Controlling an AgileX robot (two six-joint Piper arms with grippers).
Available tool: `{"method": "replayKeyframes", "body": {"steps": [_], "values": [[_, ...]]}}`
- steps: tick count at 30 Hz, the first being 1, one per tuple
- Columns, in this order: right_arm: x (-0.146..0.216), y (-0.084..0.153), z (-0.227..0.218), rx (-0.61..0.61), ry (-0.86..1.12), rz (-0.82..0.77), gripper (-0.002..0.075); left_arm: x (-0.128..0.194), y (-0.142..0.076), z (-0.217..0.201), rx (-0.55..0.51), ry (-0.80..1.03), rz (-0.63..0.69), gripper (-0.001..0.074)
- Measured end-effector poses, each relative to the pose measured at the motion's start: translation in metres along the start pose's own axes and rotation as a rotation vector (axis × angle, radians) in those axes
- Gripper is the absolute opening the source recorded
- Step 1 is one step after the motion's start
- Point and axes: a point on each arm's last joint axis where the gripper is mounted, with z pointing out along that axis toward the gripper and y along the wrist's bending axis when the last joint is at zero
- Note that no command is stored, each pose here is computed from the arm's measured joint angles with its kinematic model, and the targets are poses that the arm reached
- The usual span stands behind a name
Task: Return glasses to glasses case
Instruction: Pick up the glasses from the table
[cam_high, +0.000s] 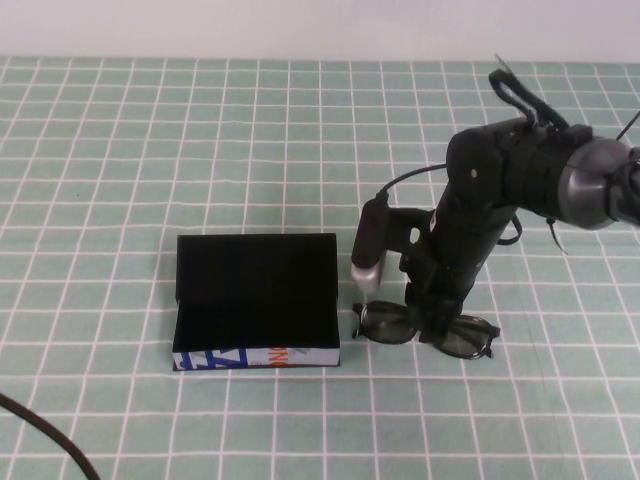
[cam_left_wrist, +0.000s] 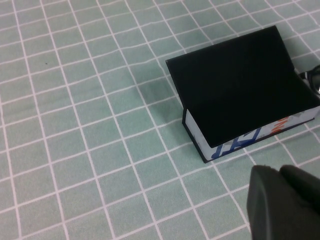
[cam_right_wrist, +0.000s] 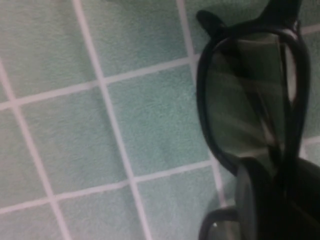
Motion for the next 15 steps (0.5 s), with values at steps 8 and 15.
{"method": "replayKeyframes", "body": {"steps": [8, 15], "values": [[-0.002, 0.002, -0.009, -0.029, 0.005, 0.003, 0.0024, 0.0, 0.0, 0.0, 0.0, 0.0, 0.005, -0.0002], [-0.015, -0.008, -0.03, -0.027, -0.012, -0.01, 0.0003, 0.0, 0.0, 0.0, 0.001, 0.003, 0.005, -0.0002]]}}
